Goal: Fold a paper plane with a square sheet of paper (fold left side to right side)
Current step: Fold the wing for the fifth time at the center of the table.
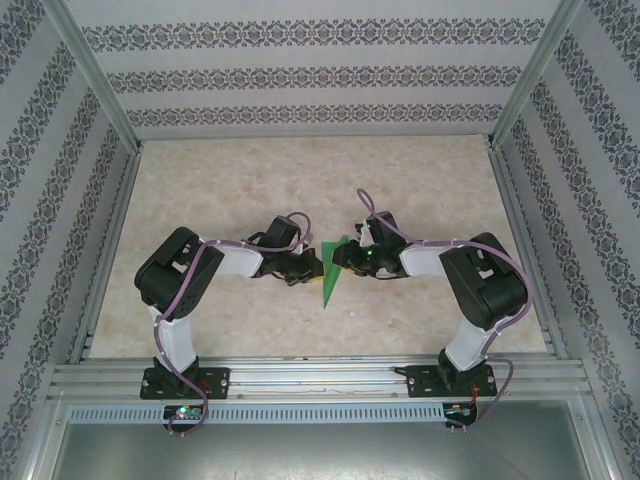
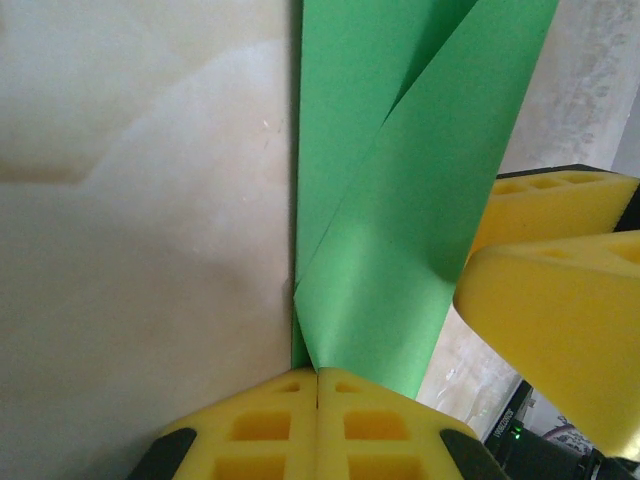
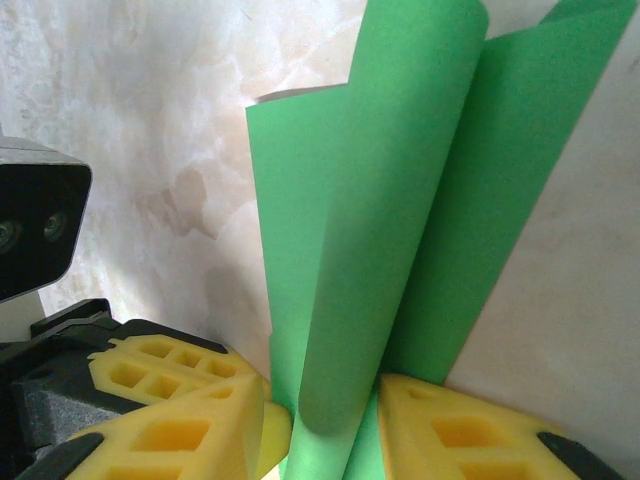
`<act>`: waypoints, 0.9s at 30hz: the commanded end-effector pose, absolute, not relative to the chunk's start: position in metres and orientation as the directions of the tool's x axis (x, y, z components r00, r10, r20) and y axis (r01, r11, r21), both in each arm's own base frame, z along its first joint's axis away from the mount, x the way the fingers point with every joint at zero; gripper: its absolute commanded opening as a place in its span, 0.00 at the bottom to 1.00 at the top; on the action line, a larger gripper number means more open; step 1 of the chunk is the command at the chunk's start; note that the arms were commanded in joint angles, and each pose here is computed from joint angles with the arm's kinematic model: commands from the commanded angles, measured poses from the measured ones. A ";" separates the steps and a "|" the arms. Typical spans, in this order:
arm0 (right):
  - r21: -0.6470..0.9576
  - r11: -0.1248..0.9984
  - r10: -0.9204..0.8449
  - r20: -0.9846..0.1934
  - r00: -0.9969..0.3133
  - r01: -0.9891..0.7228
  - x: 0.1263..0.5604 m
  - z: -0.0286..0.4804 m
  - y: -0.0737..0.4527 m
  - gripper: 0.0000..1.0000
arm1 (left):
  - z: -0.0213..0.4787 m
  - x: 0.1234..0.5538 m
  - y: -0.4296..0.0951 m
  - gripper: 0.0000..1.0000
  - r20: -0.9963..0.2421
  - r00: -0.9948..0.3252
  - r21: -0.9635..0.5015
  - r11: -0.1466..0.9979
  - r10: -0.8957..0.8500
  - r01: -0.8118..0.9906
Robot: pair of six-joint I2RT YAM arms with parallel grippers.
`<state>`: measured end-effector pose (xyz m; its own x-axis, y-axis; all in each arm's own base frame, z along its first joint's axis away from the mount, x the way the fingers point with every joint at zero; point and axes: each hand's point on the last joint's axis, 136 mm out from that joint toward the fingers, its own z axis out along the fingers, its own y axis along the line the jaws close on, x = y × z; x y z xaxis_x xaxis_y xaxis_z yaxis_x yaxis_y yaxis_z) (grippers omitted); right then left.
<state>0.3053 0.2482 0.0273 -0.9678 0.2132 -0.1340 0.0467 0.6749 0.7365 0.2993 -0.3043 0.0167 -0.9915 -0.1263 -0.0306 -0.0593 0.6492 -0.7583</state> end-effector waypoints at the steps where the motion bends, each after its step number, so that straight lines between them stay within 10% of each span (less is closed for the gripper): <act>1: 0.714 0.698 0.228 -0.144 -0.963 0.059 0.304 0.024 0.241 0.38 | -0.041 0.295 -0.269 0.00 -0.006 -0.982 -0.600 0.786 -0.190 -0.148; 27: 0.740 0.672 0.235 -0.183 -0.954 0.024 0.305 0.053 0.235 0.34 | -0.045 0.294 -0.267 0.00 0.005 -0.981 -0.586 0.794 -0.196 -0.162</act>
<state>0.3058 0.2362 0.0465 -0.9544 0.2449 -0.1707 0.0403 0.6723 0.7392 0.2993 -0.3045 0.0161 -0.9920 -0.1244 -0.0212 -0.0656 0.6519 -0.7555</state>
